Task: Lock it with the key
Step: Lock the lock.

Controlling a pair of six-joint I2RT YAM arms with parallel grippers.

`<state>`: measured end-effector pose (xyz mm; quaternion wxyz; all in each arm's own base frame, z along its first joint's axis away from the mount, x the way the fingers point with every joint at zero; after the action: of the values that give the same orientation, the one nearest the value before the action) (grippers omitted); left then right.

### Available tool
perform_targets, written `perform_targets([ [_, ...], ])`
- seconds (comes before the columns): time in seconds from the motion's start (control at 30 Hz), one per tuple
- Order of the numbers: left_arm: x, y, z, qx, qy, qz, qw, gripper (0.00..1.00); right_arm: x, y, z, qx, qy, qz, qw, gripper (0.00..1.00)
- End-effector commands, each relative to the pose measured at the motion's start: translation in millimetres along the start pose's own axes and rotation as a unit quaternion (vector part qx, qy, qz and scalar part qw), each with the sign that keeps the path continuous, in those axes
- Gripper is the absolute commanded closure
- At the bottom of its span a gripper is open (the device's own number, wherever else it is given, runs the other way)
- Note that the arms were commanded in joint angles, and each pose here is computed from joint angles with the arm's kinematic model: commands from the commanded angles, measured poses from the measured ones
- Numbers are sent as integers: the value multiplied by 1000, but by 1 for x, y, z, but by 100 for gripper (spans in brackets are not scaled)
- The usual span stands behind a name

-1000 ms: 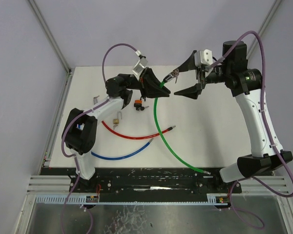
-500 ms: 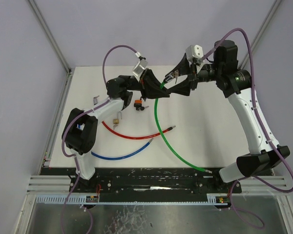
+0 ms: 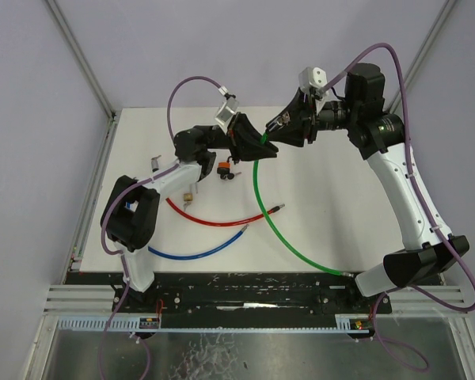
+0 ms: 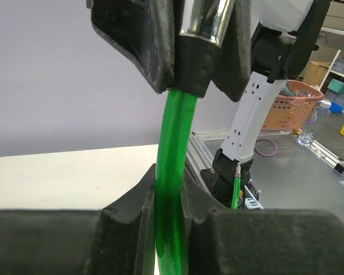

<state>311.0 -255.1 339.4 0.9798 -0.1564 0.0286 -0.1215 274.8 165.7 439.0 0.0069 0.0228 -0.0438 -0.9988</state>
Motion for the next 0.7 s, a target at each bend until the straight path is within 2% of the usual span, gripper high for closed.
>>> perform_targets([
  [0.0, -4, -5, 10, -38, -30, 13, 999, 100, -1, -3, 9, -10, 5, -11, 1000, 64],
  [0.2, -2, -5, 8, -43, -27, 28, 998, 100, -4, -3, 8, -11, -5, -32, 999, 97],
  [0.23, -2, -4, 7, -44, -25, 30, 998, 100, -4, -3, 8, -10, -7, -38, 999, 100],
  [0.33, -2, -3, 6, -48, -24, 41, 998, 94, -7, -3, 7, -10, -14, -54, 998, 100],
  [0.67, -11, 8, -1, -54, -63, 126, 989, 47, -15, -4, 4, -15, -48, -97, 994, 100],
])
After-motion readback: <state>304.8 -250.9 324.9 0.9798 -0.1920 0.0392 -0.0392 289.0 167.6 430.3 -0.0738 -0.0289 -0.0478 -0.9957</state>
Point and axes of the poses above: each gripper's point midway between its finger pads, its own y axis back along the fingers, its own x axis along the line the jaws close on, z = x × y, the point moved 10 cm from there along y, back along the fingers, and after that the axes turned 5 degrees about -y, right-handed, at the moved point
